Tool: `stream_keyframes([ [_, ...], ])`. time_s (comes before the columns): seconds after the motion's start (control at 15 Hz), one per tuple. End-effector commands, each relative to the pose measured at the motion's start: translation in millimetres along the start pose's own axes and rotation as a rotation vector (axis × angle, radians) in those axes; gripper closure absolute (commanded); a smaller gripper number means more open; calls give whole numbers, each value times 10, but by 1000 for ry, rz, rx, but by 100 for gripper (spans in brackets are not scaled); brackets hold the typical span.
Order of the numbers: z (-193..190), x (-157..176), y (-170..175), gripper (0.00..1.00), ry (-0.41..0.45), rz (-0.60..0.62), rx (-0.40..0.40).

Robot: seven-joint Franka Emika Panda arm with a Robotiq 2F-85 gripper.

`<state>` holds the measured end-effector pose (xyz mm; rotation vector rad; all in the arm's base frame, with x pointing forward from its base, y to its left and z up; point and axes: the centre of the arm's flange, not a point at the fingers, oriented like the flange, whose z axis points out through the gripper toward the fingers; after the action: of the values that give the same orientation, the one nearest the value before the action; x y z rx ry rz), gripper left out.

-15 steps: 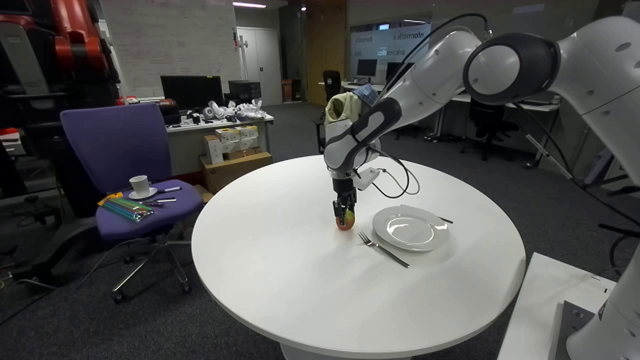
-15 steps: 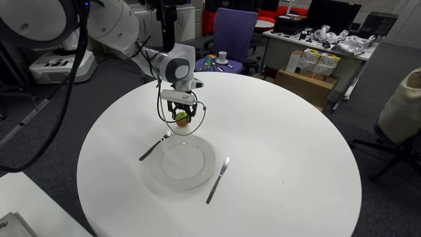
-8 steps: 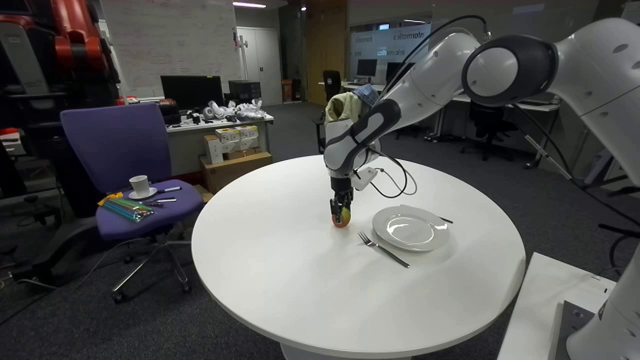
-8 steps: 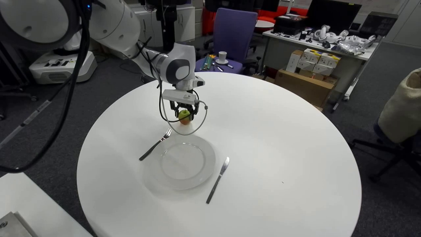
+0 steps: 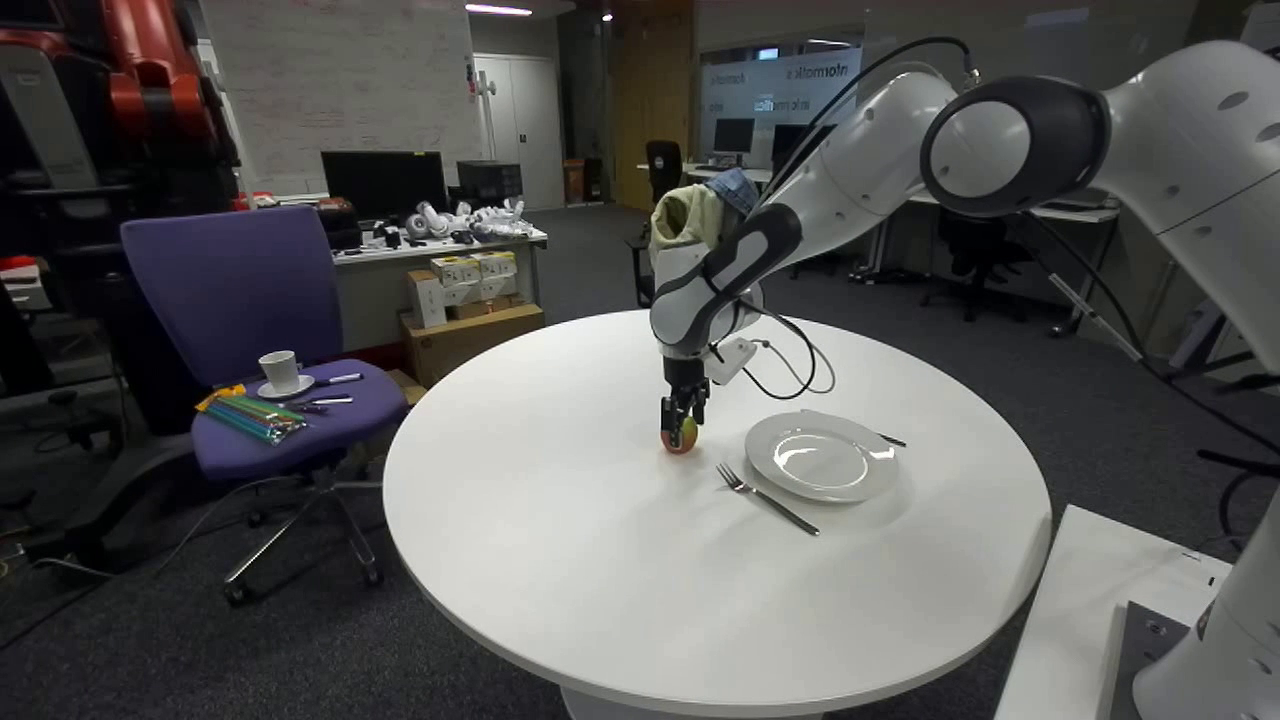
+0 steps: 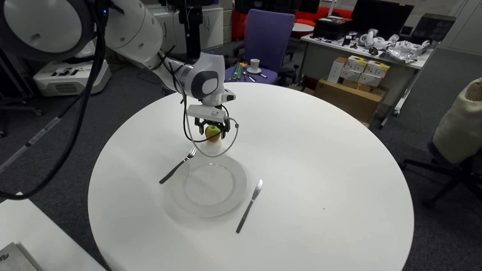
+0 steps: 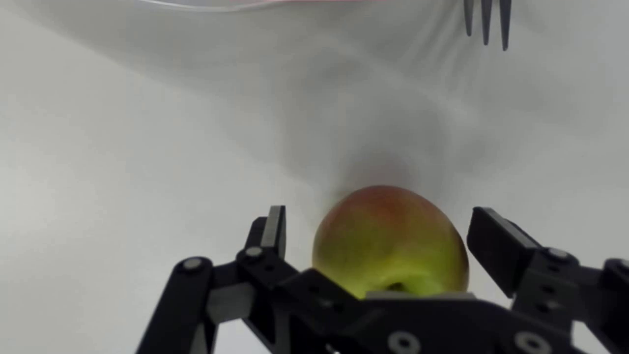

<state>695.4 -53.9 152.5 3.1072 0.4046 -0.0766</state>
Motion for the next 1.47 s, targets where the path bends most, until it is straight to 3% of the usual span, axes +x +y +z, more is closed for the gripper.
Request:
stream_keyframes([
  [0.0,-117,-37,64,0,24,26,4],
  [0.27,-478,-184,-4,0,38,13,-5],
  [0.67,-1037,-624,-473,0,43,-6,87],
  [1.4,-1062,-1856,-1028,0,-85,66,24],
])
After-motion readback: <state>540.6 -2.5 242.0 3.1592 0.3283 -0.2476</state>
